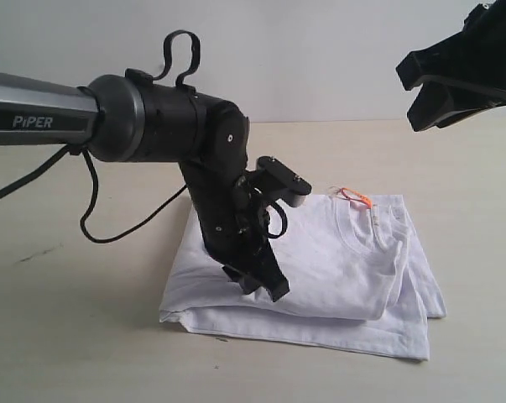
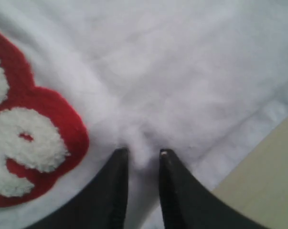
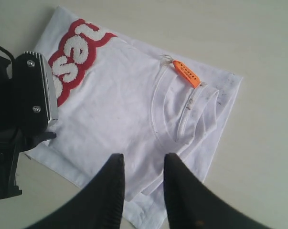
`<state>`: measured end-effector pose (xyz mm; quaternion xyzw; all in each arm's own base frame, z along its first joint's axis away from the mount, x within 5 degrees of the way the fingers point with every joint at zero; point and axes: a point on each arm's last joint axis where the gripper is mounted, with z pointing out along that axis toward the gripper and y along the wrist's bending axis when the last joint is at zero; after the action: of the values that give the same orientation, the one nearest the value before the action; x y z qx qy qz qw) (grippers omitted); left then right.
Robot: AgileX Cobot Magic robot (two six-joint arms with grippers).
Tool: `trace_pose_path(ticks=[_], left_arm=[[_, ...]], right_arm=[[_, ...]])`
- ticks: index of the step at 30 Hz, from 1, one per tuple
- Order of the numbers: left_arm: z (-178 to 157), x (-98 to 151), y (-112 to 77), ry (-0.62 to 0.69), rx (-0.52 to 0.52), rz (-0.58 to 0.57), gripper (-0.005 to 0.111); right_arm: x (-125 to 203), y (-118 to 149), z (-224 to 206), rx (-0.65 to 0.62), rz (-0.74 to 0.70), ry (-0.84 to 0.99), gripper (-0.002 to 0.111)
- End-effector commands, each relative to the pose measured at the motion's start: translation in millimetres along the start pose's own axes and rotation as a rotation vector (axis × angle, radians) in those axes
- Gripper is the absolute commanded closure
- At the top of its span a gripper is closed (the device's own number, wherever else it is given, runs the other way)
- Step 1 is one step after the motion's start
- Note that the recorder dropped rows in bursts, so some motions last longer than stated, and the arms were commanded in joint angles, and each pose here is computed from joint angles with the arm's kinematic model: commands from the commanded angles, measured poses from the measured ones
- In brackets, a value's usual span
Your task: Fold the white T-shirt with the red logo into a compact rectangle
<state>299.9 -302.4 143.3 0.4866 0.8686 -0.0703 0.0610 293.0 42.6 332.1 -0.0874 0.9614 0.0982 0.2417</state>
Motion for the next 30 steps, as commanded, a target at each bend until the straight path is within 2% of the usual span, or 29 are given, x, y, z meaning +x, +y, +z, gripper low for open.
trace_pose_path(ticks=[1, 6, 13, 16, 19, 25, 30], left_arm=[[15, 7, -2.6, 0.028, 0.026, -0.007, 0.090], [4, 8, -5.0, 0.035, 0.037, 0.007, 0.090], [-46, 3, -9.3, -0.096, 0.005, 0.032, 0.090], [-64, 4, -10.5, -0.130, -0.004, 0.036, 0.090], [-80, 7, -8.0, -0.161, -0.037, 0.026, 0.090], [-111, 19, 5.8, -0.219, -0.091, -0.027, 0.090], [-121, 39, 18.8, -0.225, -0.110, -0.075, 0.090]], right_arm=[[0, 1, -2, 0.005, -0.006, -0.017, 0.078], [0, 1, -2, 0.006, -0.006, -0.019, 0.078], [-4, -1, 2, 0.012, -0.004, -0.048, 0.078], [-1, -12, 26, 0.079, 0.012, -0.043, 0.078], [8, -29, 62, 0.169, 0.063, 0.046, 0.078], [18, -54, 112, 0.184, 0.138, 0.214, 0.078], [34, -81, 153, 0.193, 0.212, 0.337, 0.078]])
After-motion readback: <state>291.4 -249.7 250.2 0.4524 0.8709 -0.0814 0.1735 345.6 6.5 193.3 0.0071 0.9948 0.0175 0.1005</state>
